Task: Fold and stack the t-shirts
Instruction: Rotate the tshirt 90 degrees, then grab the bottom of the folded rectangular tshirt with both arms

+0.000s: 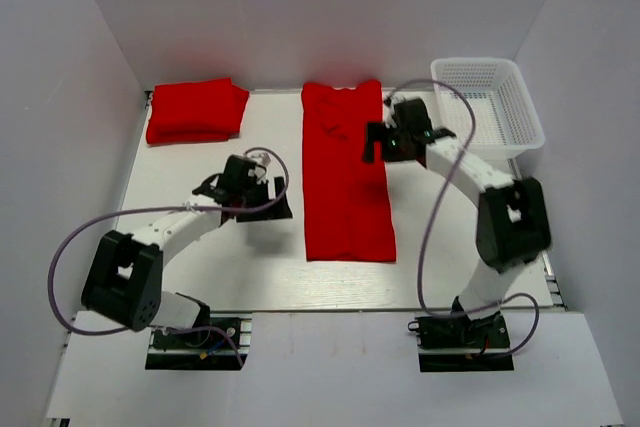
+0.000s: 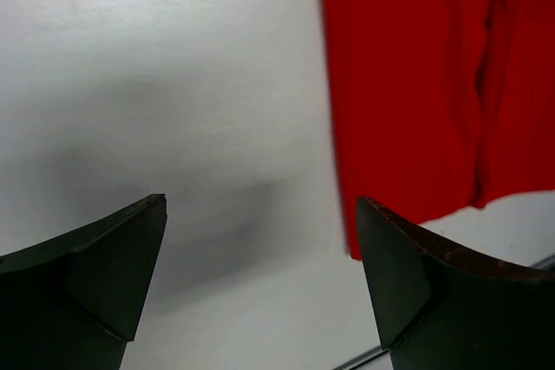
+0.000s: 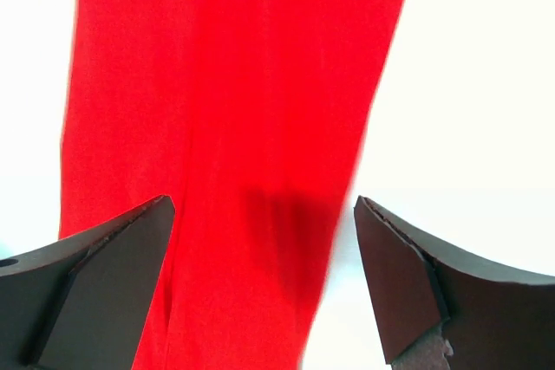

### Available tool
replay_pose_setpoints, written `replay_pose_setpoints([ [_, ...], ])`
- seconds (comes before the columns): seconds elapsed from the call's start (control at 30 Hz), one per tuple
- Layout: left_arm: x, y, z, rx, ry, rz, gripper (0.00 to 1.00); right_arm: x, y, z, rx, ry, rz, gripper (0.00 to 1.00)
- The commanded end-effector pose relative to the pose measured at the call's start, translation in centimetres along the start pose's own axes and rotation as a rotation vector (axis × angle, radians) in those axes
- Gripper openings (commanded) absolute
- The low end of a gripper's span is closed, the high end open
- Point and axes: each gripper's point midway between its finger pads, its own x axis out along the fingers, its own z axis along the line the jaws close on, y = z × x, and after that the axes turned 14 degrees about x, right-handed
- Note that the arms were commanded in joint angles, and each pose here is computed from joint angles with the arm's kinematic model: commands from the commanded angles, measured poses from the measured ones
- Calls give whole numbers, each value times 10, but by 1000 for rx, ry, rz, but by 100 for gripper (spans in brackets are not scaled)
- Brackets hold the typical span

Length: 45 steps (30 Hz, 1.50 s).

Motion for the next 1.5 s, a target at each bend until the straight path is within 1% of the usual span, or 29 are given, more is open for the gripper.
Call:
replay_pose_setpoints([
  [0.0, -11, 5, -38, 43, 104, -31, 100, -31, 33, -15, 118, 31, -36, 90],
  [0.03, -9, 12, -41, 56, 104, -18, 100, -29, 85, -39, 144, 81, 56, 90],
  [0.07, -8, 23, -45, 58, 111, 12, 100, -50, 79, -32, 185, 53, 2, 90],
  [0.1, -6, 31, -56, 80, 122, 33, 100, -55, 90, -35, 192, 57, 13, 90],
  [0.13, -4, 36, -61, 86, 121, 47, 100, -56, 132, -54, 223, 104, 89, 90],
  [0.17, -3, 39, -66, 106, 126, 52, 99, -73, 128, -45, 236, 59, 51, 90],
  [0.2, -2, 47, -76, 125, 133, 70, 99, -78, 140, -46, 245, 56, 74, 90],
  [0.3, 0, 60, -77, 148, 94, 106, 96, -94, 189, -51, 275, 17, 154, 90],
  [0.33, 1, 67, -79, 157, 85, 114, 96, -100, 193, -44, 281, -29, 163, 90],
  [0.37, 3, 75, -80, 149, 83, 138, 94, -101, 205, -48, 291, -24, 188, 90],
  [0.43, 6, 86, -85, 163, 83, 158, 90, -108, 220, -46, 295, -49, 225, 90],
  [0.5, 11, 94, -86, 169, 74, 175, 87, -110, 229, -49, 288, -51, 242, 85],
  [0.7, 19, 95, -93, 179, 71, 167, 76, -108, 242, -45, 293, -83, 296, 79],
  [0.73, 21, 97, -92, 169, 65, 179, 73, -108, 247, -43, 300, -101, 315, 79],
  [0.8, 23, 101, -92, 169, 55, 190, 68, -107, 249, -42, 301, -113, 319, 72],
  [0.87, 28, 114, -89, 168, 41, 228, 59, -106, 252, -42, 307, -113, 333, 69],
  [0.9, 28, 114, -89, 168, 41, 228, 54, -106, 251, -40, 308, -123, 334, 64],
  [1.0, 31, 117, -91, 166, 46, 228, 47, -103, 262, -44, 311, -116, 358, 63],
  [1.03, 33, 117, -93, 155, 55, 228, 41, -100, 263, -47, 298, -111, 353, 57],
  [1.07, 34, 115, -95, 155, 61, 217, 38, -99, 262, -45, 314, -115, 350, 52],
  [1.1, 34, 115, -95, 155, 61, 217, 35, -98, 262, -45, 319, -113, 353, 45],
  [1.13, 34, 115, -95, 155, 61, 217, 32, -98, 262, -45, 324, -113, 352, 34],
  [1.17, 34, 115, -95, 155, 61, 217, 21, -98, 264, -46, 327, -110, 358, 30],
  [1.2, 33, 117, -97, 163, 65, 219, 15, -98, 264, -47, 326, -105, 356, 25],
  [1.23, 33, 117, -97, 163, 65, 219, 9, -99, 263, -46, 320, -108, 354, 16],
  [1.27, 32, 114, -99, 154, 69, 210, 1, -99, 263, -46, 318, -108, 355, 12],
  [1.33, 29, 116, -100, 153, 79, 211, 0, -101, 261, -45, 303, -110, 351, 0],
  [1.43, 26, 109, -104, 152, 94, 183, 0, -104, 253, -42, 284, -125, 325, 0],
  [1.47, 24, 99, -109, 152, 110, 151, 0, -104, 249, -40, 279, -132, 313, 0],
])
